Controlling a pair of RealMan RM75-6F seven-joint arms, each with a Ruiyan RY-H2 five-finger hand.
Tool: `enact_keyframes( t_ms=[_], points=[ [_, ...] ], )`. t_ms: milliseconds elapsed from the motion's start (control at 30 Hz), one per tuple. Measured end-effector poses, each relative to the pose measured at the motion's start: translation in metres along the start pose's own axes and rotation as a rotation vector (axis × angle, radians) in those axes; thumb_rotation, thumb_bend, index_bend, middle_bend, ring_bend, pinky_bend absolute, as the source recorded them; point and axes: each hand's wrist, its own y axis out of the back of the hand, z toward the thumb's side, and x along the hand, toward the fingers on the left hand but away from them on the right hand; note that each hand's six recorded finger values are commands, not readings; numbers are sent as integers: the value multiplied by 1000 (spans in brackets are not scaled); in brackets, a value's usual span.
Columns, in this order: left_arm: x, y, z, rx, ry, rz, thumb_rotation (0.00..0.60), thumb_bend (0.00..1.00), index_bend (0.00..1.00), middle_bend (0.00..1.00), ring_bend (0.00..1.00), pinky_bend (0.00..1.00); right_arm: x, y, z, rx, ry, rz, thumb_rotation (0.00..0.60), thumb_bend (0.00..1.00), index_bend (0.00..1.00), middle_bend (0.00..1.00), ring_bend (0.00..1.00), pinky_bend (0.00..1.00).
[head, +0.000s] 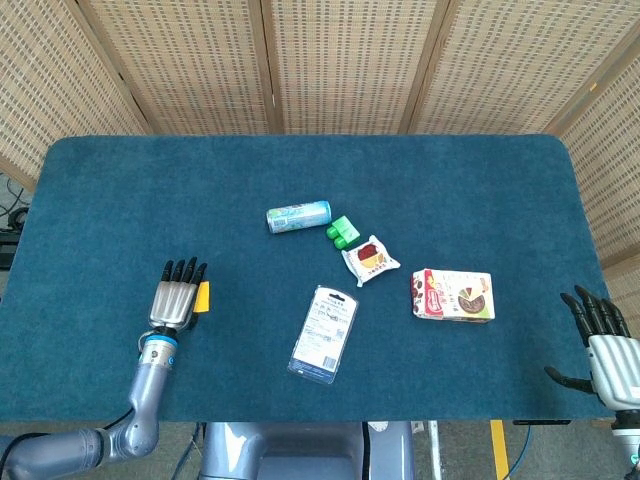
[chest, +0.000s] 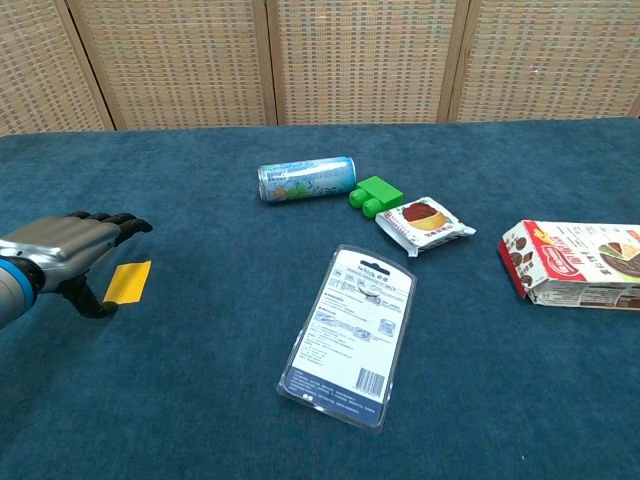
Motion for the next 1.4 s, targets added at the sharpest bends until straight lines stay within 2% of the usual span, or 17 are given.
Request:
enact_keyframes(
  t_ms=[233, 533, 1067, 1400],
  points=[
    [2, -2, 1, 7, 3, -4, 600, 334, 0, 0, 0, 0, 0, 0, 0, 1, 1, 0, 600, 53, 0, 0, 0, 0],
    [9, 0, 3, 32, 5, 22, 600, 417, 0, 0, 0, 0, 0, -1, 1, 4, 1, 0, 600, 53, 0, 0, 0, 0],
    [13, 15, -7, 15, 36, 77, 600, 438, 0, 0, 0, 0, 0, 0, 1, 5, 0, 0, 600, 53, 0, 0, 0, 0],
    [9, 13, -8, -18, 23, 61, 600, 432, 0, 0, 0, 0, 0, -1, 1, 6, -2, 2, 600, 53, 0, 0, 0, 0]
  ],
)
